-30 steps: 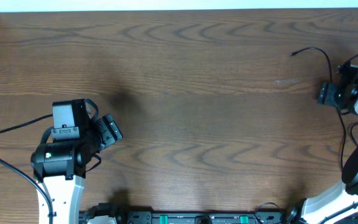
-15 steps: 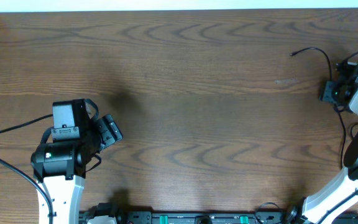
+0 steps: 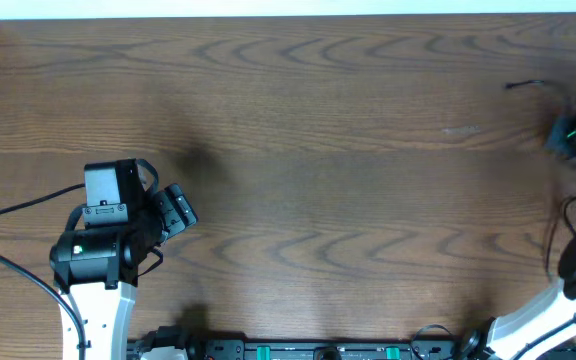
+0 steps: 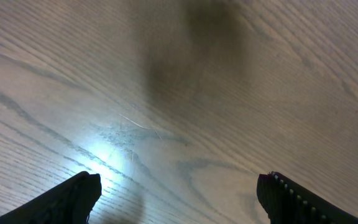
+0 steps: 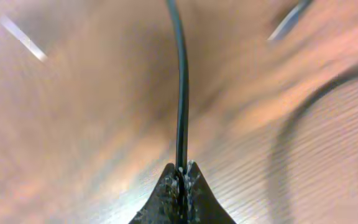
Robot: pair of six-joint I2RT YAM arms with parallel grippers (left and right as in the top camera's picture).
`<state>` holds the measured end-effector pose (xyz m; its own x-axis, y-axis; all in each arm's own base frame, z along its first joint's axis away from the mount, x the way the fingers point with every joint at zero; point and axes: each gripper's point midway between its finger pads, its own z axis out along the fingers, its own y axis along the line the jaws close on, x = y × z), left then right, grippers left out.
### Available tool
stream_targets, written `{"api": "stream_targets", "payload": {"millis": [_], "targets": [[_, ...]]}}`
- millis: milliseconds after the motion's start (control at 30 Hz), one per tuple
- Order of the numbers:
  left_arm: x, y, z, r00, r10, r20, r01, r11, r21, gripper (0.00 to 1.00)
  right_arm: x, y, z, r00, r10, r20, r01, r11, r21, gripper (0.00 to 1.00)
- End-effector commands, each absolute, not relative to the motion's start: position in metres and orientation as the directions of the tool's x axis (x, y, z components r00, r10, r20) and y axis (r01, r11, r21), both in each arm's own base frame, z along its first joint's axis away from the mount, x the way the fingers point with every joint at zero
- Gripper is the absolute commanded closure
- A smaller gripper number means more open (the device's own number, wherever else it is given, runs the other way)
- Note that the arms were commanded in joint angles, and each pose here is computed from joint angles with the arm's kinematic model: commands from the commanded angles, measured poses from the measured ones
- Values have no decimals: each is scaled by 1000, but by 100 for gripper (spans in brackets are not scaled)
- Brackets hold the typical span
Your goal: Untangle cables
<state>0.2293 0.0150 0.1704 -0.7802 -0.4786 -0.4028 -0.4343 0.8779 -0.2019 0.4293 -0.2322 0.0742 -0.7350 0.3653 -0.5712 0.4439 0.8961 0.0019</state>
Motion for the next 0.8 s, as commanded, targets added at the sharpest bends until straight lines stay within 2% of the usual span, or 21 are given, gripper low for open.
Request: {"api": "stream_targets", "payload": {"millis": [0, 67, 167, 267, 367, 400, 433, 500, 533, 567, 600, 667, 767], "targets": [[230, 17, 175, -778, -471, -416, -429, 882, -195, 14, 435, -290, 235, -483, 315, -817, 546, 837, 0, 99], [229, 17, 174, -780, -471, -412, -430, 882, -194, 14, 419, -323, 287, -390, 293, -873, 603, 798, -1, 99], [229, 17, 174, -780, -471, -412, -430, 882, -194, 14, 398, -355, 315, -302, 320, -898, 646, 761, 54, 99], [229, 17, 174, -780, -471, -412, -430, 882, -194, 14, 380, -382, 302, -256, 398, -881, 663, 736, 140, 99], [229, 17, 175, -779, -471, -413, -430, 882, -195, 14, 371, -399, 259, -268, 512, -816, 664, 712, 229, 97], [229, 17, 175, -780, -471, -413, -430, 882, -194, 14, 370, -402, 241, -284, 545, -788, 664, 706, 249, 79], [229, 17, 175, -780, -471, -413, -430, 882, -195, 14, 368, -405, 219, -303, 588, -750, 668, 693, 273, 70], [229, 17, 174, -780, -471, -412, -430, 882, -195, 14, 366, -403, 183, -339, 651, -679, 672, 673, 309, 61], [229, 17, 174, -780, -471, -412, -430, 882, -194, 14, 367, -399, 163, -363, 682, -634, 669, 665, 332, 40], [229, 17, 174, -780, -472, -412, -430, 881, -195, 14, 368, -395, 149, -380, 703, -602, 666, 659, 350, 10], [229, 17, 174, -780, -471, -412, -430, 882, -194, 14, 369, -390, 133, -398, 723, -564, 662, 652, 369, 1], [229, 17, 174, -780, -471, -412, -430, 882, -195, 14, 371, -376, 106, -436, 758, -486, 658, 637, 403, 1], [229, 17, 174, -780, -471, -412, -430, 882, -195, 14, 368, -368, 92, -456, 775, -437, 665, 623, 411, 1]]}}
